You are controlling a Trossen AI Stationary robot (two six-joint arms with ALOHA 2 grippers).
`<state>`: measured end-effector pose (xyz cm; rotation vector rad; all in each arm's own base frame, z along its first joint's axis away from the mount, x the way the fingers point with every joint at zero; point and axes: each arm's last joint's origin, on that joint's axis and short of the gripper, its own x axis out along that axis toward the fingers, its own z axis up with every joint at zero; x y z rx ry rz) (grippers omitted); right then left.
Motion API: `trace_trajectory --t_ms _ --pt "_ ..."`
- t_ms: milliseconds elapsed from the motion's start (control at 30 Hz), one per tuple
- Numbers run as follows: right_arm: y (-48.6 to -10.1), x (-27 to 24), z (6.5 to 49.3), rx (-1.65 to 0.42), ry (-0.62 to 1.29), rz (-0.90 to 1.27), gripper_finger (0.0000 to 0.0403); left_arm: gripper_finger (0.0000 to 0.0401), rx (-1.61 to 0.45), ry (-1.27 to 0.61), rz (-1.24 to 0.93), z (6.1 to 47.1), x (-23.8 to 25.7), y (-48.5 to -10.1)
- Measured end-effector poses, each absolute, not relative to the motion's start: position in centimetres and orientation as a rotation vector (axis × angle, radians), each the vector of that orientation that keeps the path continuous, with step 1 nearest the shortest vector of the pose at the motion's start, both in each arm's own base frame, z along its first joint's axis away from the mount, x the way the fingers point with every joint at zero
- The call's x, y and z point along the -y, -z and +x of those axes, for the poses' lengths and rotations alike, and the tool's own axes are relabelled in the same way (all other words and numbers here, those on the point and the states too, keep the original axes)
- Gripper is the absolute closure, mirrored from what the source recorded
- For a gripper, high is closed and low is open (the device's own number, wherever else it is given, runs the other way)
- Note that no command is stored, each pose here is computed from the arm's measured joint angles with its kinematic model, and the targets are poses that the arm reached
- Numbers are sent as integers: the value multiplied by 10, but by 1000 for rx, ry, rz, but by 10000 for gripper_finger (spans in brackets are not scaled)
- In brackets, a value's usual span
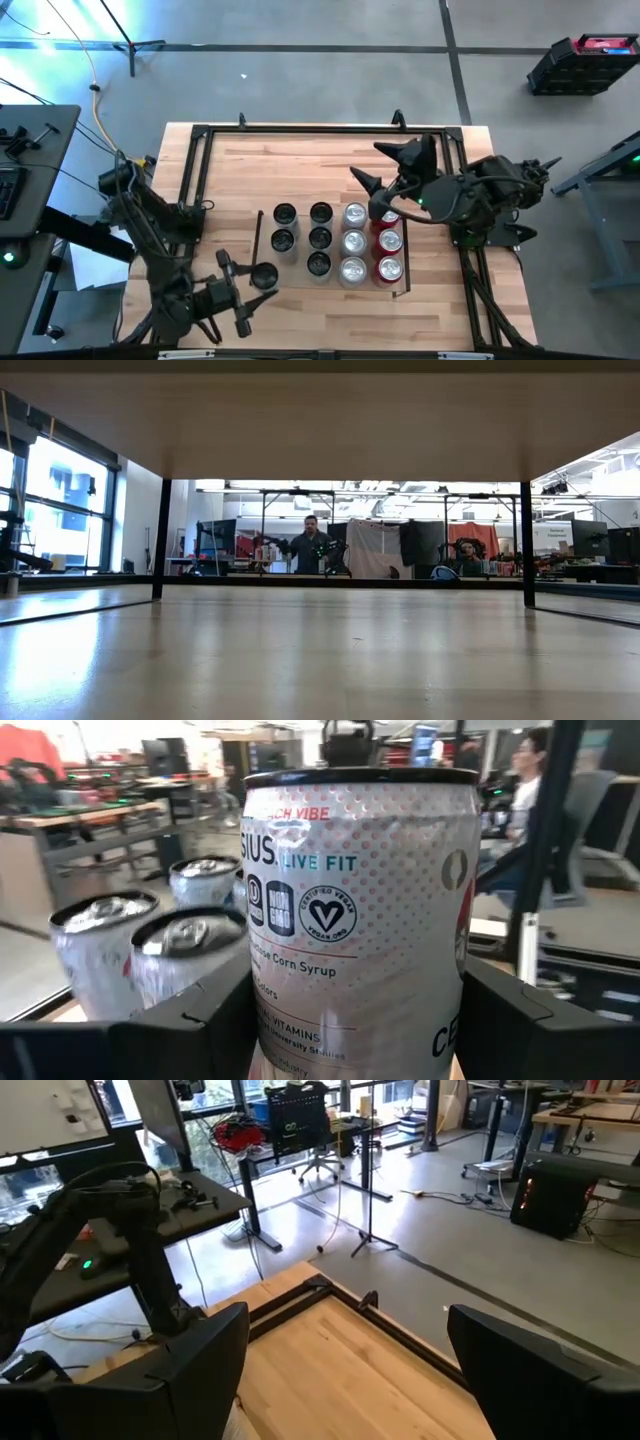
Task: Place canned beverage on shelf
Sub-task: Put the white-pink soda can on the shelf aligned with the other white-pink soda cans
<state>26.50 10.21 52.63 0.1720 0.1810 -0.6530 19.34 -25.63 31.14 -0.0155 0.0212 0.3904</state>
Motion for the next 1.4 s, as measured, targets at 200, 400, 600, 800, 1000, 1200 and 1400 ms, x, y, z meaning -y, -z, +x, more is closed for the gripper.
trace_trajectory --t_ms 200,400,600,800,1000,1200,1400 --pt "-526 -104 265 -193 629 165 75 162 -16 -480 15 201 268 -291" --pt "-526 -104 265 -204 603 175 75 162 1 -571 -4 210 273 -271" --pt "-525 -105 265 -212 592 165 75 162 -2 -594 -7 223 270 -259" --pt "-525 -105 265 -219 581 161 75 162 -2 -630 -8 233 262 -258" --pt "-525 -106 266 -232 560 149 75 162 6 -636 -37 236 260 -258" --pt "-525 -106 266 -234 557 144 75 162 16 -637 -66 240 265 -241" --pt "-525 -106 266 -234 556 148 75 162 5 -656 -14 240 266 -239"
